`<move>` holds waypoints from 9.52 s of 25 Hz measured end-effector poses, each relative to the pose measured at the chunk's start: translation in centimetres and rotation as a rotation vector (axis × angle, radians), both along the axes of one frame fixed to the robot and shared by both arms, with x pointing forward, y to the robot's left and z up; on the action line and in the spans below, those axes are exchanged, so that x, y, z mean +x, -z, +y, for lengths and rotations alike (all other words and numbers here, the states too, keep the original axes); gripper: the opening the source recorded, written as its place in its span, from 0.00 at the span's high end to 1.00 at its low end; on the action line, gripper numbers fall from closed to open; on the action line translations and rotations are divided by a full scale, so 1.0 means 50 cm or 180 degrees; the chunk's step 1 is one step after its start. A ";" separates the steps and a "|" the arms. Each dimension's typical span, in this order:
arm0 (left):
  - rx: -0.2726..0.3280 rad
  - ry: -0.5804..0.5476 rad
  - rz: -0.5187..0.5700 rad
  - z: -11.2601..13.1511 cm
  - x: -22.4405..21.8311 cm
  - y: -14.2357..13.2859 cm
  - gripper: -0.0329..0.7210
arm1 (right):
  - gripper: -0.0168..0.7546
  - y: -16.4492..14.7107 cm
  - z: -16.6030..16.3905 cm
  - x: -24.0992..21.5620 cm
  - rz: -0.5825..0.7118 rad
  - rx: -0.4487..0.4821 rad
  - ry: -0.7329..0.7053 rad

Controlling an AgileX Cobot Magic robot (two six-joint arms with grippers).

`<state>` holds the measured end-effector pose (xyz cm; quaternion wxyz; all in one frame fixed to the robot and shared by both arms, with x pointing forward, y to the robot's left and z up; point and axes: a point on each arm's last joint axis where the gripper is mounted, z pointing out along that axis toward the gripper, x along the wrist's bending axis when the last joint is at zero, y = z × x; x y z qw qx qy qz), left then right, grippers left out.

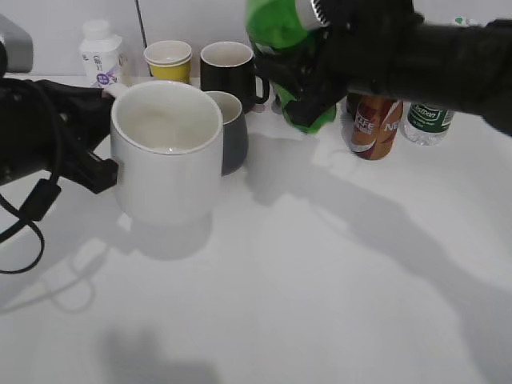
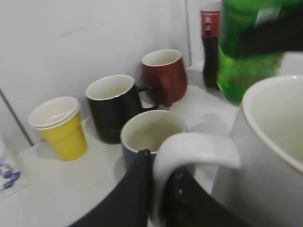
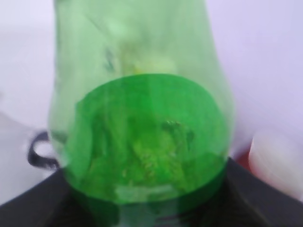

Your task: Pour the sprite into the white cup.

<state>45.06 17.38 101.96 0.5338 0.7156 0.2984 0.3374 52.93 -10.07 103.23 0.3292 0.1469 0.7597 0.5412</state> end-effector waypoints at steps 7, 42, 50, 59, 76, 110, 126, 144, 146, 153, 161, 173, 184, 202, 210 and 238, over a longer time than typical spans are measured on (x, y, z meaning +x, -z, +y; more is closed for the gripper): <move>-0.0029 0.0120 -0.0071 -0.008 -0.030 -0.026 0.90 | 0.44 -0.043 0.021 -0.043 -0.1121 -0.0806 -0.0497; 0.0035 0.0089 0.0611 -0.039 -0.038 -0.039 0.90 | 0.44 -0.046 0.015 -0.033 -0.2929 -0.2402 -0.0691; 0.0112 0.0063 0.0701 -0.037 -0.040 -0.032 0.90 | 0.44 -0.056 0.018 -0.034 -0.3312 -0.2526 -0.0670; 0.0122 0.0062 0.0710 -0.036 -0.040 -0.032 0.90 | 0.44 -0.061 0.017 -0.033 -0.3374 -0.2492 -0.0604; -0.0033 0.0125 0.0501 -0.042 -0.037 -0.046 0.90 | 0.44 -0.042 0.019 -0.039 -0.2092 -0.1660 -0.0652; -0.0555 -0.1309 -0.0011 0.162 0.217 0.223 0.90 | 0.44 -0.021 -0.002 -0.024 0.0943 0.0565 0.0541; -0.0468 -0.1164 0.0152 0.153 0.215 0.235 0.72 | 0.44 -0.022 -0.002 -0.023 0.0975 0.0619 0.0570; -0.0302 -0.1223 0.0320 0.160 0.204 0.186 0.62 | 0.44 -0.015 -0.002 -0.018 0.1099 0.0745 0.0668; -0.0249 -0.1237 0.0421 0.161 0.202 0.192 0.62 | 0.44 -0.008 -0.002 -0.014 0.1123 0.0726 0.0682; -0.0226 -0.1245 0.0456 0.167 0.152 0.175 0.62 | 0.44 0.031 -0.039 0.036 0.1181 0.0827 0.0914; -0.0387 -0.1156 0.0028 0.172 0.069 0.117 0.62 | 0.44 0.096 -0.046 0.082 0.0940 0.0899 0.0775; -0.0500 -0.1110 -0.0339 0.175 0.032 0.065 0.62 | 0.44 0.136 -0.033 0.092 0.0702 0.0816 0.0568; -0.0445 -0.1018 -0.0353 0.170 0.031 0.065 0.62 | 0.41 0.164 -0.047 0.065 0.0745 0.1067 0.0612; -0.0441 -0.0957 -0.0502 0.169 0.019 0.042 0.62 | 0.15 0.072 -0.066 0.050 0.0208 0.1386 0.0699; -0.0255 -0.1455 0.0013 0.202 -0.034 -0.027 0.64 | 0.15 -0.108 -0.119 -0.034 -0.0032 0.1185 0.0911; -0.0009 -0.1999 0.1420 0.263 -0.396 -0.089 0.24 | 0.21 -0.090 -0.389 -0.543 0.1767 -0.0178 0.1858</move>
